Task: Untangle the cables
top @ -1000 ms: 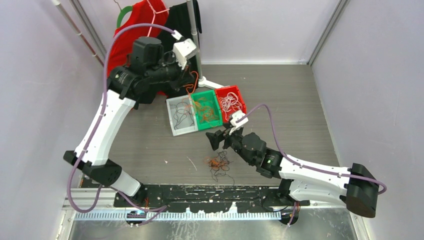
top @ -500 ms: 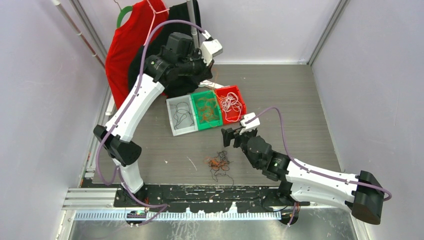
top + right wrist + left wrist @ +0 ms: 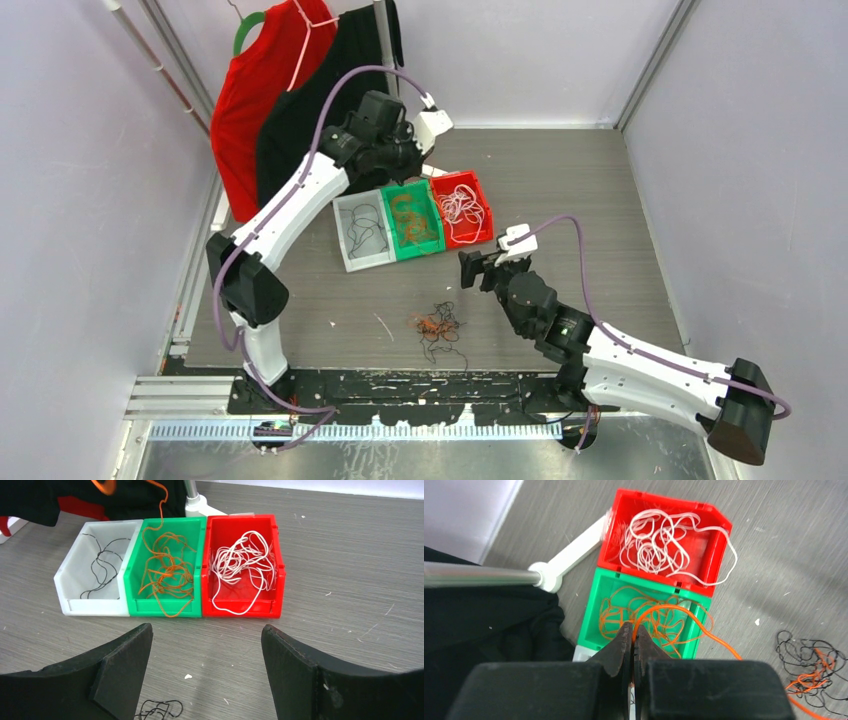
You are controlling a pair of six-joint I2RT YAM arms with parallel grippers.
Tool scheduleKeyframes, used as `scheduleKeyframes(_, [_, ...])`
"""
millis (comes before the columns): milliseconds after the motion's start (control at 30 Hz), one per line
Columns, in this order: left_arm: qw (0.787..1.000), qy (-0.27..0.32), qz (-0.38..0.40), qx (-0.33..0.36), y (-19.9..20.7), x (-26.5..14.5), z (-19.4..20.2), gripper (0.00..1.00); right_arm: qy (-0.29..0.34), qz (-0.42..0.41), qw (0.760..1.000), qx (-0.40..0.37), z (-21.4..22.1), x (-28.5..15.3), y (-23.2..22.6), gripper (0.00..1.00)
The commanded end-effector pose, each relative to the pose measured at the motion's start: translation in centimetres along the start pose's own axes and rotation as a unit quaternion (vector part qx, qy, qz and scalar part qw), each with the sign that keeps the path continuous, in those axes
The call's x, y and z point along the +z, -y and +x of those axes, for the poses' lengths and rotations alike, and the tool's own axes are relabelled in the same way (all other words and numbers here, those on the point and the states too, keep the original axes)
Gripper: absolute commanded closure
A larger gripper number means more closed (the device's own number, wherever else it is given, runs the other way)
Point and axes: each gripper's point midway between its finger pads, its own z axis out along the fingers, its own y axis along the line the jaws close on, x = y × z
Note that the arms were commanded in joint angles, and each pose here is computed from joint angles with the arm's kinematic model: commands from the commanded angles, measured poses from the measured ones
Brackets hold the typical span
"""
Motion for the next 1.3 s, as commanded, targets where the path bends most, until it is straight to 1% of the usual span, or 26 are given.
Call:
scheduleKeyframes(0, [0.999, -0.008, -0.032, 0.016, -1.4, 2.0, 1.4, 1.0, 0.013, 0.014, 1.0, 0.011, -0.8, 0.1, 0.7, 0.16])
scheduleKeyframes(267, [0.997, -0.072, -0.034, -0.007, -2.2, 5.8, 7.3, 1.0, 0.011, 0.026, 0.999, 0.02, -0.7, 0.6, 1.6, 0.16])
scheduleKeyframes(467, [0.995, -0.092, -0.043, -0.016, -3.7, 7.5, 10.8, 1.0, 0.0, 0.033, 0.999, 0.039, -0.1, 1.2, 2.6, 0.18])
scheduleKeyframes(667, [0.995, -0.095, -0.039, -0.015, -4.1, 8.8, 12.3, 1.0, -0.015, 0.022, 0.998, 0.059, 0.8, 2.4, 2.4, 0.19])
scheduleKeyframes(933, [0.994, -0.096, -0.046, -0.028, -5.6, 10.2, 13.9, 1.0, -0.05, -0.051, 0.996, 0.053, 1.5, 5.6, -1.4, 0.18])
scheduleKeyframes(1033, [0.994, -0.096, -0.044, -0.027, -5.9, 10.5, 14.1, 1.0, -0.051, -0.084, 0.994, 0.047, 1.0, 7.4, -2.8, 0.18])
scheduleKeyframes(1200, [0.995, -0.095, -0.025, -0.017, -5.5, 10.6, 14.6, 1.0, -0.06, -0.107, 0.991, 0.048, 0.8, 11.6, -3.7, 0.19])
scheduleKeyframes(1267, [0.996, -0.092, -0.016, -0.01, -5.3, 10.4, 14.8, 0.96, -0.069, -0.115, 0.99, 0.039, 1.2, 13.2, -4.1, 0.2])
